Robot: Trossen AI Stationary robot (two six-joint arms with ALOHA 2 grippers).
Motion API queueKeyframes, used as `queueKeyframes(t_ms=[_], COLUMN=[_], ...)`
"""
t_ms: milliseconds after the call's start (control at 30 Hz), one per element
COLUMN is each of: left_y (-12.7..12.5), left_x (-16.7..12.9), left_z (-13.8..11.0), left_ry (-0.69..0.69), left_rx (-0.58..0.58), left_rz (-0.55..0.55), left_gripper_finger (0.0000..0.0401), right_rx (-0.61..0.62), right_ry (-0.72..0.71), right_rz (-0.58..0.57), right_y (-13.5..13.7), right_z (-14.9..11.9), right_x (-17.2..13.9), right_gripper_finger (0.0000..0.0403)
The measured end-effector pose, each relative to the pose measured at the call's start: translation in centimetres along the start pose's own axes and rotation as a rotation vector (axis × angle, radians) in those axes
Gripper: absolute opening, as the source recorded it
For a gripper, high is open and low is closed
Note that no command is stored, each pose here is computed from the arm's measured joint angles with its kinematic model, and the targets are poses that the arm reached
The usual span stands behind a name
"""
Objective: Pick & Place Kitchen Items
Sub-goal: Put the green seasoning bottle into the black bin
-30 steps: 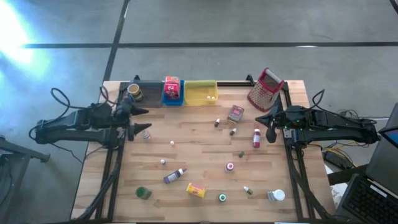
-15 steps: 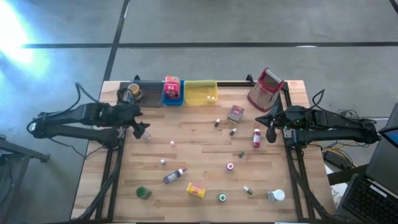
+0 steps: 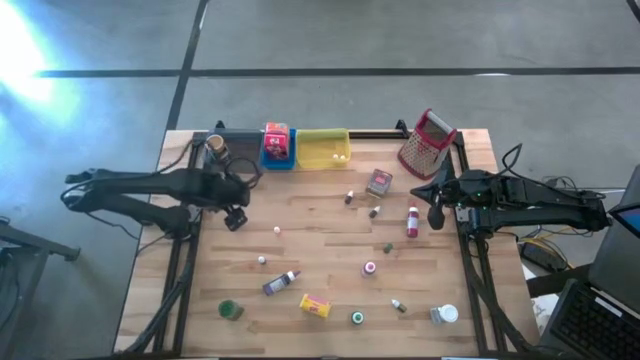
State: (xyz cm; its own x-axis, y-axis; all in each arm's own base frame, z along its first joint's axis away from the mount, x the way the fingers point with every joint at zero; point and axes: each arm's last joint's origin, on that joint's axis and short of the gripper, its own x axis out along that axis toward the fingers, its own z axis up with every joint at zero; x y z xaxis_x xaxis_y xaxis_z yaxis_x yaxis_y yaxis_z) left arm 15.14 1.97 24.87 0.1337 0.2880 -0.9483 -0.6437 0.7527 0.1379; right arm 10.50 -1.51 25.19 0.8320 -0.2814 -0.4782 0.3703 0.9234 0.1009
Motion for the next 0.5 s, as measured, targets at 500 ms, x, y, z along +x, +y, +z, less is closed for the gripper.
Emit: queueKeyframes(t_ms=[500], left_y=[0.3], left_x=[1.9], left_z=[1.0], left_ry=[0.121], left_rx=[-0.017], left_rz=[0.054], left_gripper_finger=[0.0339], right_rx=[0.000], right_ry=[0.001], right_rz=[-0.001], right_y=[0.0], right_z=[0.0], right_x=[0.0], right_gripper_finger=[0.0008])
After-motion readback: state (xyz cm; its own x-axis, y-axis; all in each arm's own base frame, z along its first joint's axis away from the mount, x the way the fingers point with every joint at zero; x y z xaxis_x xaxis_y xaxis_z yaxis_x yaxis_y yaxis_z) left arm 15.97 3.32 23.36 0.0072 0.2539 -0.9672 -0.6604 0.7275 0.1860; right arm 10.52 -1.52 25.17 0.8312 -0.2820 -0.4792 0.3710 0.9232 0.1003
